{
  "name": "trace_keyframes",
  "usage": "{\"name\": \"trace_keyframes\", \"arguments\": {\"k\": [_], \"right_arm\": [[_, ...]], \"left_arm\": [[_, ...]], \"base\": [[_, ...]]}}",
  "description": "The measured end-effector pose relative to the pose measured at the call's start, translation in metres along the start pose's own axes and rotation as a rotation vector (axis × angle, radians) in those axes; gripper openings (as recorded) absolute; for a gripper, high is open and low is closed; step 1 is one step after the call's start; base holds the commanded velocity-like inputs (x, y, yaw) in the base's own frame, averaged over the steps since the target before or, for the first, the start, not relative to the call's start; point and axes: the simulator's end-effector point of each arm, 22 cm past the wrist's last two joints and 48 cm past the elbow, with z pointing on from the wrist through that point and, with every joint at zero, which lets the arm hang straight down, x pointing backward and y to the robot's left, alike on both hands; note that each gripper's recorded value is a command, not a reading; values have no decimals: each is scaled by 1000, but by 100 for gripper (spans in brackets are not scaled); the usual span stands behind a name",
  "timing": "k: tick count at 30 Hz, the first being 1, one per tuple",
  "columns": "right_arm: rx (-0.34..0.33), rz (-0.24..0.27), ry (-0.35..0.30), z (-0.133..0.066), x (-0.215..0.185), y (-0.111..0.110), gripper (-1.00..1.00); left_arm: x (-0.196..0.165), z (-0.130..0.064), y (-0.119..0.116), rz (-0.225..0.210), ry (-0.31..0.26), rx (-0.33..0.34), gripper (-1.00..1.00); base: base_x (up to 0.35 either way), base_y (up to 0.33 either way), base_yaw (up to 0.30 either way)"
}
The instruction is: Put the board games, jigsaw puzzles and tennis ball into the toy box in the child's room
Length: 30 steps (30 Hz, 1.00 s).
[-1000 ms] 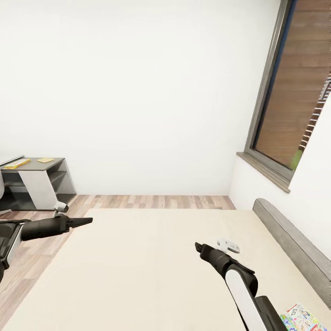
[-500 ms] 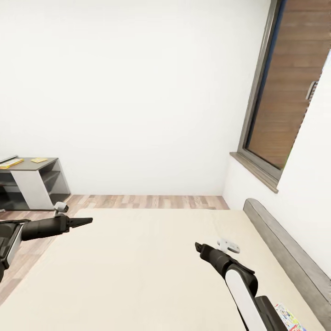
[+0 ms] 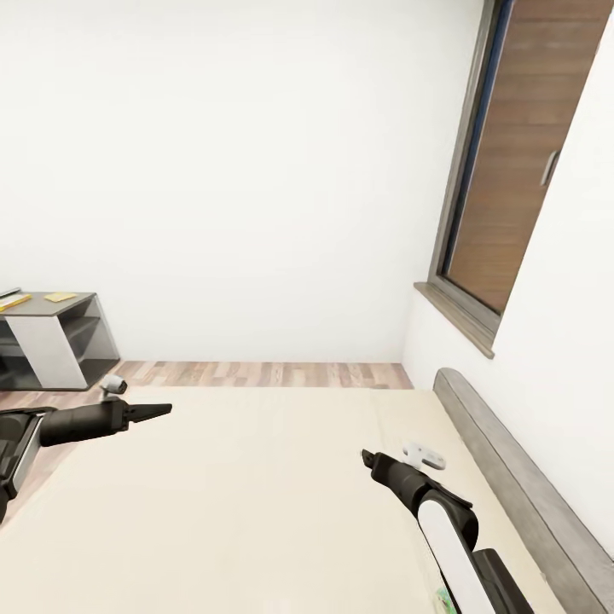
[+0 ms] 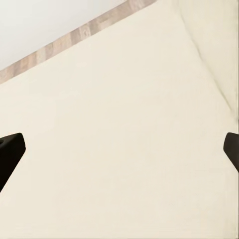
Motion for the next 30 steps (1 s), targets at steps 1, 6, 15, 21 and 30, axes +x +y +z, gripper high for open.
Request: {"name": "trace_keyframes", "arguments": {"k": [1, 6, 15, 21, 30], "right_arm": [[0, 0, 0, 0, 0, 0, 100], [0, 0, 0, 0, 0, 0, 100], [-1, 1, -2, 0, -1, 0, 100], [-1, 0, -2, 0, -1, 0, 100], [-1, 0, -1, 0, -1, 0, 100]], "left_arm": [[0, 0, 0, 0, 0, 0, 100], [0, 0, 0, 0, 0, 0, 100], [0, 0, 0, 0, 0, 0, 100], [0, 0, 0, 0, -1, 0, 100], [0, 0, 0, 0, -1, 2, 100]], "base": [[0, -294, 0], [0, -294, 0], [0, -294, 0], [0, -294, 0], [0, -206, 0]]}}
